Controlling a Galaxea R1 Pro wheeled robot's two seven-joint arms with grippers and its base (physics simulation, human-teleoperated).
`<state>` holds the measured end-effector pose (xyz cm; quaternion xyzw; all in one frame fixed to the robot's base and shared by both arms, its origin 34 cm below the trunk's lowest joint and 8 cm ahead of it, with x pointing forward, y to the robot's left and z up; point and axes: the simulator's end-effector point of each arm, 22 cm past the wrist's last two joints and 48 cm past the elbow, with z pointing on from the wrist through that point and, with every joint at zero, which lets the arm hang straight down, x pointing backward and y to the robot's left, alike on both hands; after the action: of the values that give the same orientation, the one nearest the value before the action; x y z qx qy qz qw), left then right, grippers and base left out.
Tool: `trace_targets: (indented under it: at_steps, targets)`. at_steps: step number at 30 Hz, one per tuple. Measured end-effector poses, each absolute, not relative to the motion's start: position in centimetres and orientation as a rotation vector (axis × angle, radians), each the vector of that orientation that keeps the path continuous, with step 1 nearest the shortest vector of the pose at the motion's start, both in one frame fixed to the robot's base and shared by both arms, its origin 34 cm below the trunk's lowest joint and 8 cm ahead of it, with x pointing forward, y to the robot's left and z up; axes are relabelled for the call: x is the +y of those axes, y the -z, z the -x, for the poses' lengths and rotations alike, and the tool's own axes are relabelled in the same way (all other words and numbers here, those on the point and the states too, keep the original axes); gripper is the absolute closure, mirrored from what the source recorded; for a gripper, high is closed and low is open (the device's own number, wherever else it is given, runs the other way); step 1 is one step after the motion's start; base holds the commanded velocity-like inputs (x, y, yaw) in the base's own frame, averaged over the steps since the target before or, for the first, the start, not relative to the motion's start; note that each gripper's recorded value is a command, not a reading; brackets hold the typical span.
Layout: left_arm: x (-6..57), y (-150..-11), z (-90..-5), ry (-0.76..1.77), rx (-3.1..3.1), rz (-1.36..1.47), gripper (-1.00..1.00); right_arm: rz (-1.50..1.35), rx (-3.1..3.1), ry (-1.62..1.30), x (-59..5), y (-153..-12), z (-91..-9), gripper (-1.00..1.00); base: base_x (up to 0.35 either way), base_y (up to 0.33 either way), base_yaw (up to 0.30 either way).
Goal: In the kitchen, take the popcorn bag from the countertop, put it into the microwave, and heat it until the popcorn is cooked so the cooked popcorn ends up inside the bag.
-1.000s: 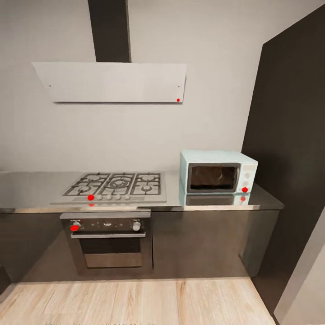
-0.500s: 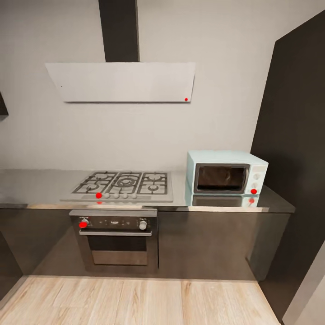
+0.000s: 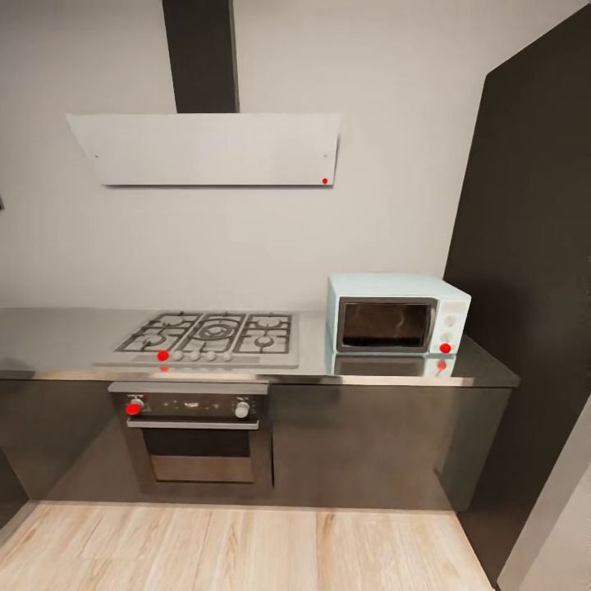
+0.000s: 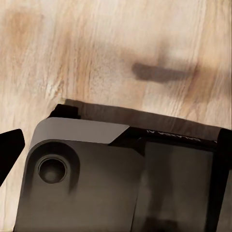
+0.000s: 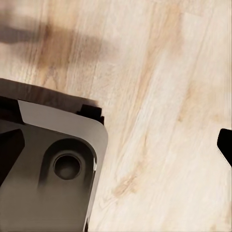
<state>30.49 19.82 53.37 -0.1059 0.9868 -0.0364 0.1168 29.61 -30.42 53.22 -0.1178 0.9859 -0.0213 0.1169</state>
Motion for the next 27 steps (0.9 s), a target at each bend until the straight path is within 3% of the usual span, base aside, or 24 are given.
trace_targets:
  at_steps: [13, 27]
  targets:
    - [19.96, -53.36, -30.41, 0.092, 2.891, 0.313, -1.0, 0.342, 2.886, 0.063, -30.48, -53.23, -29.62, -1.0, 0.106, -0.301, 0.0]
    - [19.96, -53.36, -30.41, 0.092, 2.891, 0.311, -1.0, 0.342, 2.886, 0.063, -30.48, -53.24, -29.63, -1.0, 0.208, -0.288, 0.0]
